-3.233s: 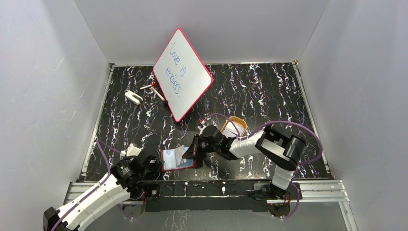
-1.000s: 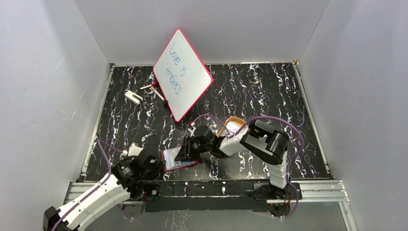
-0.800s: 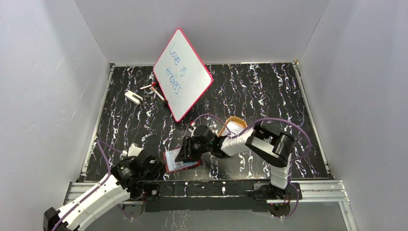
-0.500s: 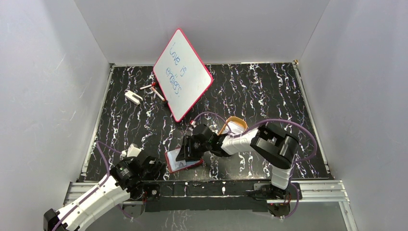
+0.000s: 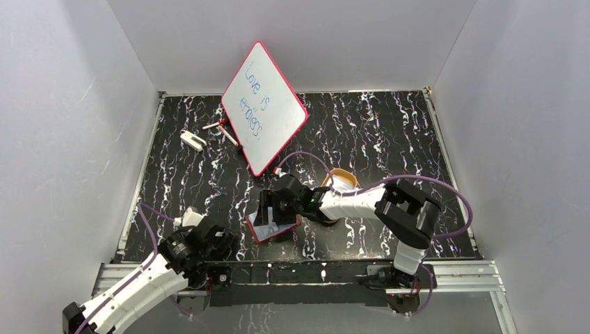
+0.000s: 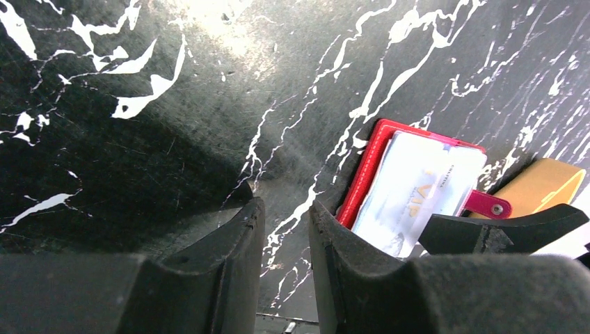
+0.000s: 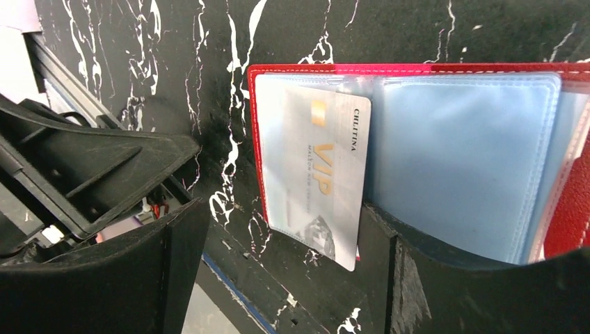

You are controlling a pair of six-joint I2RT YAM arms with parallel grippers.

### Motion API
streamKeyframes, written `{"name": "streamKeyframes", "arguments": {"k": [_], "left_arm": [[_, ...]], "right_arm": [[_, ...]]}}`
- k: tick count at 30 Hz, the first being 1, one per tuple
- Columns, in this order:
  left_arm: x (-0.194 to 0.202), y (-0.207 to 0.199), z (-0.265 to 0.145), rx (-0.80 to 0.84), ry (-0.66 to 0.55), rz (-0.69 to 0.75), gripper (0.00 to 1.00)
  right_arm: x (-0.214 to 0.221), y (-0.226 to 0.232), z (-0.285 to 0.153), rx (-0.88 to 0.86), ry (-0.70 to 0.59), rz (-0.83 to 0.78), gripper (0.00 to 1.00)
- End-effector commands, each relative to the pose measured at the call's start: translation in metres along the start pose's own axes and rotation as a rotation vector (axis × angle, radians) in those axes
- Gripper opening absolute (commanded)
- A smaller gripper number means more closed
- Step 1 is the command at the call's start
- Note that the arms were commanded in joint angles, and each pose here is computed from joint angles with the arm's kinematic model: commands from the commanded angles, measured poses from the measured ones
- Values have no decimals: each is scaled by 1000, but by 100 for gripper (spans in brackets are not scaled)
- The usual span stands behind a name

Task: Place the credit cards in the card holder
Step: Insert the credit card into the card holder.

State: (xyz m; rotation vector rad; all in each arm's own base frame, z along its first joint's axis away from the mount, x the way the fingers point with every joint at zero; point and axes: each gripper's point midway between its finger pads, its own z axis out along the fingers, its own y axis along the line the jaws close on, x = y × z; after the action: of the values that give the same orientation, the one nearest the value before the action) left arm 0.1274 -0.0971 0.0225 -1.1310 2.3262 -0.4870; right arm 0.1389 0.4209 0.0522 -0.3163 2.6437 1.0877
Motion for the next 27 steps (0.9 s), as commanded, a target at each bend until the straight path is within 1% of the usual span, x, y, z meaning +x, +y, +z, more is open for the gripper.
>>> {"name": "streamKeyframes", "arguments": {"k": [1, 5, 10, 16, 21, 25, 27], "left_arm": [[-11, -9, -8, 34, -42, -5, 28], [-11, -12, -10, 58, -38, -20, 28], [-11, -14, -10, 72, -38, -26, 28], [-6, -20, -9, 89, -18, -28, 29], [-4, -23, -6, 91, -9, -25, 29], [-2, -22, -3, 83, -4, -26, 29], [-1, -21, -2, 77, -5, -28, 28]], "right_arm": [[-19, 12, -13, -4, -95, -62, 84], [-29, 18, -19, 45, -153, -150, 84], [-36, 16, -22, 145, -178, -230, 86], [-33, 12, -18, 146, -178, -243, 84], [-24, 4, -7, 156, -129, -256, 84], [-21, 12, -1, 89, -125, -267, 83], [-18, 12, 3, 86, -106, -270, 82]]}}
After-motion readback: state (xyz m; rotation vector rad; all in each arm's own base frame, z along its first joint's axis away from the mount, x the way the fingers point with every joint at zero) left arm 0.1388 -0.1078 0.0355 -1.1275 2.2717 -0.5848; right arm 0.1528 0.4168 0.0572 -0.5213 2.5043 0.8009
